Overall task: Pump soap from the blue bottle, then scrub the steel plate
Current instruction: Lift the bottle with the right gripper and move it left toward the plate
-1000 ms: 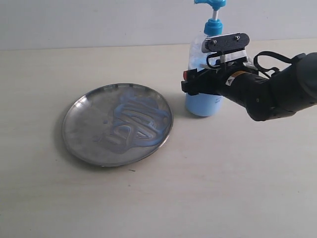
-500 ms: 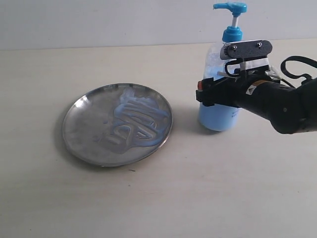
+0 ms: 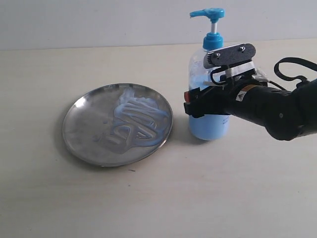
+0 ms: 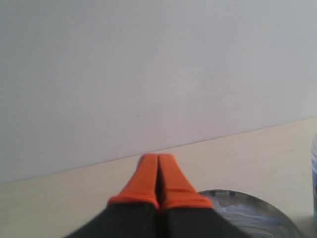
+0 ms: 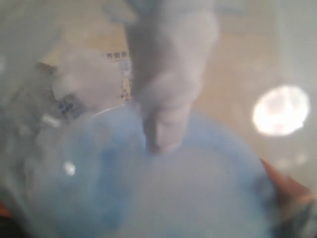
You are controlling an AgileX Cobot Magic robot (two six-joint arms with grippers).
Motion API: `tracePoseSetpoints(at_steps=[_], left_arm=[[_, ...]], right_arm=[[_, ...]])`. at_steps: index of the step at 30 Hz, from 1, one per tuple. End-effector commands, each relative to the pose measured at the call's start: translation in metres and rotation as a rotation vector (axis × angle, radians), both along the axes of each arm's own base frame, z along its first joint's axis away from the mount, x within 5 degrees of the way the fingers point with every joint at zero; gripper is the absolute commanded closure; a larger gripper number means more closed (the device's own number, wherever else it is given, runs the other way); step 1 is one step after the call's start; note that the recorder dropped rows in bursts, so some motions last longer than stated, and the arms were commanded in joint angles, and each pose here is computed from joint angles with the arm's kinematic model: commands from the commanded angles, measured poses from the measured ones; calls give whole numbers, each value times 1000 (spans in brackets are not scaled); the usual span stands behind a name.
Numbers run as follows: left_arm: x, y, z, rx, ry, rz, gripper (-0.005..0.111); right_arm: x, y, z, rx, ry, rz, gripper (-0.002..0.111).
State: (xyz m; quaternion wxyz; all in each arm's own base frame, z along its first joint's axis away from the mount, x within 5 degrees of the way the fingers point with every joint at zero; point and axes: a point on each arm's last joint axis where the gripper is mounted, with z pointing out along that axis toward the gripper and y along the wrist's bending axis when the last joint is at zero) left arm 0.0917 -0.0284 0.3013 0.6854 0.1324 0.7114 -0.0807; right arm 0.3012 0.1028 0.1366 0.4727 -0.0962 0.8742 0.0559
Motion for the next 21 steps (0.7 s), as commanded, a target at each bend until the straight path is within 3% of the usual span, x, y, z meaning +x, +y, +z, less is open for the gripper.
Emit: tracePoseSetpoints(at_steps=[1,4,9,21], left_arm=[[0,0,4,-6,-24,-3,107],[0,0,4,-6,-24,-3,107],[0,-1,5,-116,8,-8,107],[6,-4,-3,-90,89,-16,107]], right_arm=[[-1,3,8,-32,-38,-6,108],[-1,-1,8,-41,-32,-45,108],[-3,0,9,-41,-11,-36,108],[-2,22,17,-120,-54,62,108]])
